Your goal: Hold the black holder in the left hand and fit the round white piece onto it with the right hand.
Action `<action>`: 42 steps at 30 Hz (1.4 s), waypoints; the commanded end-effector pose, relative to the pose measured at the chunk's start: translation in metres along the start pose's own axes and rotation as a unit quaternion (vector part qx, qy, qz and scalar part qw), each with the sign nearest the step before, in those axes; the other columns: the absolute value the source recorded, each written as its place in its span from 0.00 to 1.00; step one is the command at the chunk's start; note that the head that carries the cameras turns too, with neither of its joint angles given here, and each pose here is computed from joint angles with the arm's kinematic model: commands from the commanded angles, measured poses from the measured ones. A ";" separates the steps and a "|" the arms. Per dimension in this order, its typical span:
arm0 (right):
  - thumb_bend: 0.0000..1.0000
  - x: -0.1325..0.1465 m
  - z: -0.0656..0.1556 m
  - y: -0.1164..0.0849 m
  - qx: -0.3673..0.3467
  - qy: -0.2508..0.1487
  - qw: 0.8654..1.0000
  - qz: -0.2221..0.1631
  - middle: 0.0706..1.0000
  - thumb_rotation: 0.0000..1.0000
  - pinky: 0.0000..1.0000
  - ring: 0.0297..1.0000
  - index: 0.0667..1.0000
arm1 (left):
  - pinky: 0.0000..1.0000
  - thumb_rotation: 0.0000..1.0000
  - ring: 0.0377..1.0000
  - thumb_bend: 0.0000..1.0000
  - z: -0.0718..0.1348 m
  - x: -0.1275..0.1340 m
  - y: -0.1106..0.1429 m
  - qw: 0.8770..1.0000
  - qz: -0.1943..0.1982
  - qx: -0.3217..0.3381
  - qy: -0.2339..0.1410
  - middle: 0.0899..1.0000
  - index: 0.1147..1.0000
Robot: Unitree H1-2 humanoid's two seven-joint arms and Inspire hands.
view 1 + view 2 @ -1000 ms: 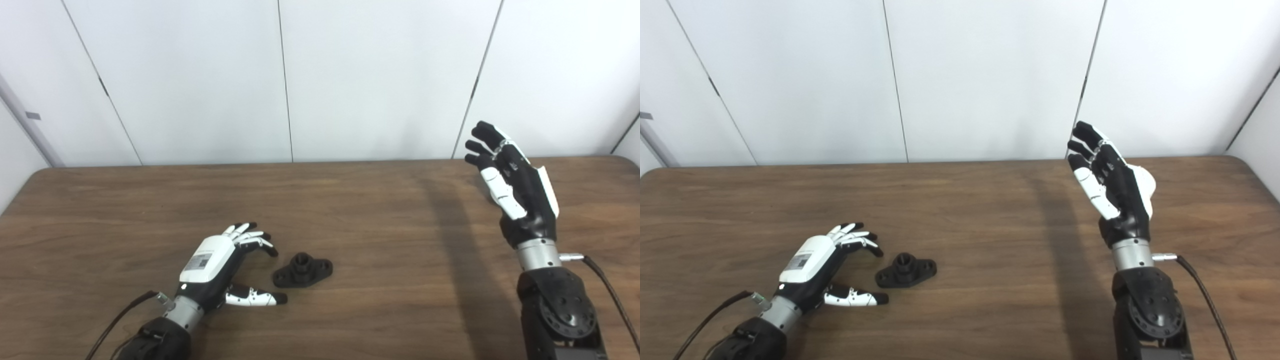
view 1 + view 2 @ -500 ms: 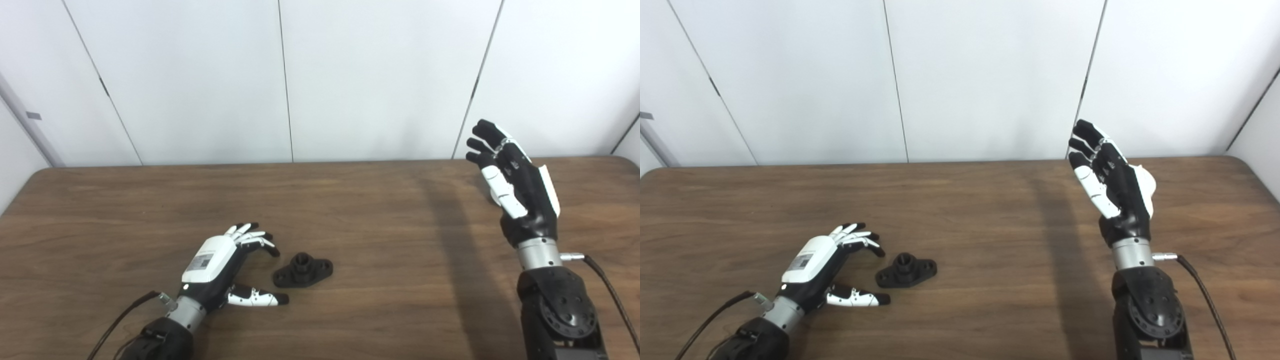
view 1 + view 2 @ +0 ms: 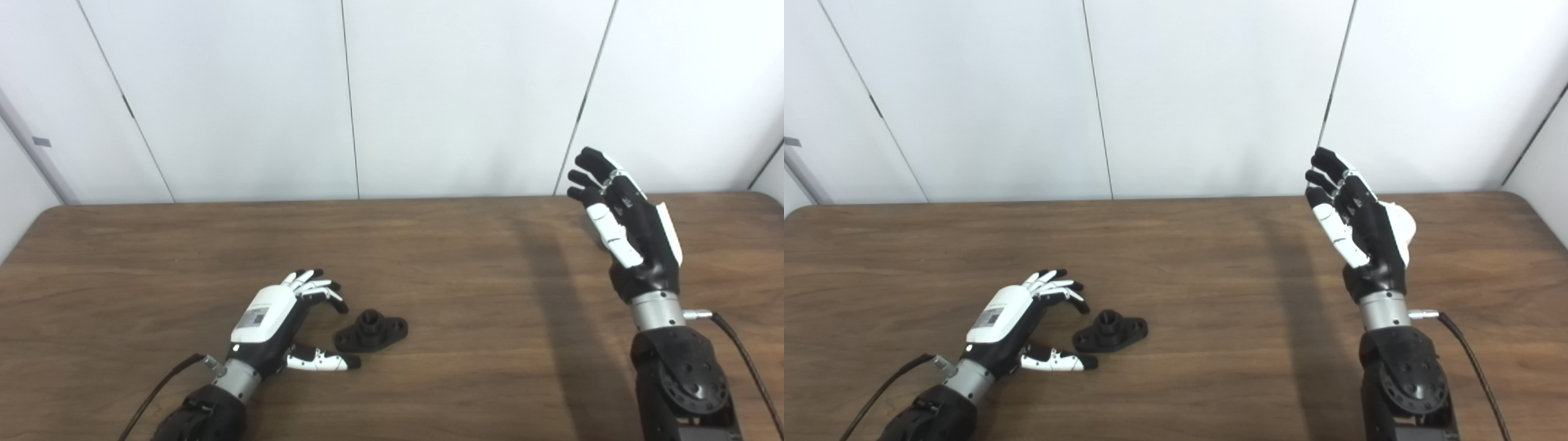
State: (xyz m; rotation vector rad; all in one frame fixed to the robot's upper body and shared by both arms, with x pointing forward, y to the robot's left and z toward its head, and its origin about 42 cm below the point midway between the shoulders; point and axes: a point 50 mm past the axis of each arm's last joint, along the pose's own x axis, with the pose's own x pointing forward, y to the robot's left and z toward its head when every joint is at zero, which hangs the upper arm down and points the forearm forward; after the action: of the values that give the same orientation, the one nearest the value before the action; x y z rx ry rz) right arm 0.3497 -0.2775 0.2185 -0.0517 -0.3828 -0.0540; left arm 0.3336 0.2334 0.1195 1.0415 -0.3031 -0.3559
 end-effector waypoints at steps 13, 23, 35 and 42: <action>0.53 0.009 0.018 0.005 0.005 -0.039 0.999 0.002 0.85 0.59 0.80 0.83 0.82 | 0.96 0.33 0.93 1.00 0.009 0.011 -0.020 0.999 -0.046 0.009 -0.020 0.80 0.58; 0.50 0.009 0.020 0.005 0.005 -0.039 0.999 0.001 0.86 0.59 0.80 0.83 0.83 | 0.96 0.30 0.93 1.00 0.011 0.013 -0.023 0.998 -0.052 0.004 -0.019 0.81 0.59; 0.52 0.007 0.020 0.003 -0.001 -0.040 0.999 -0.001 0.86 0.61 0.79 0.84 0.83 | 0.95 0.34 0.93 1.00 0.014 0.014 -0.028 0.998 -0.057 0.006 -0.024 0.80 0.59; 0.51 0.007 0.020 0.003 0.000 -0.040 0.999 0.000 0.86 0.60 0.80 0.83 0.83 | 0.94 0.34 0.92 1.00 0.014 0.014 -0.030 0.998 -0.057 0.004 -0.023 0.80 0.58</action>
State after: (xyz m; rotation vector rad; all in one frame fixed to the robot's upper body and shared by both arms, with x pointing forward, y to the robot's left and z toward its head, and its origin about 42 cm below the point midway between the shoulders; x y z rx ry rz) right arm 0.3489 -0.2763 0.2192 -0.0529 -0.3737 -0.0609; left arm 0.3423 0.2170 0.1161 1.0319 -0.3234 -0.3796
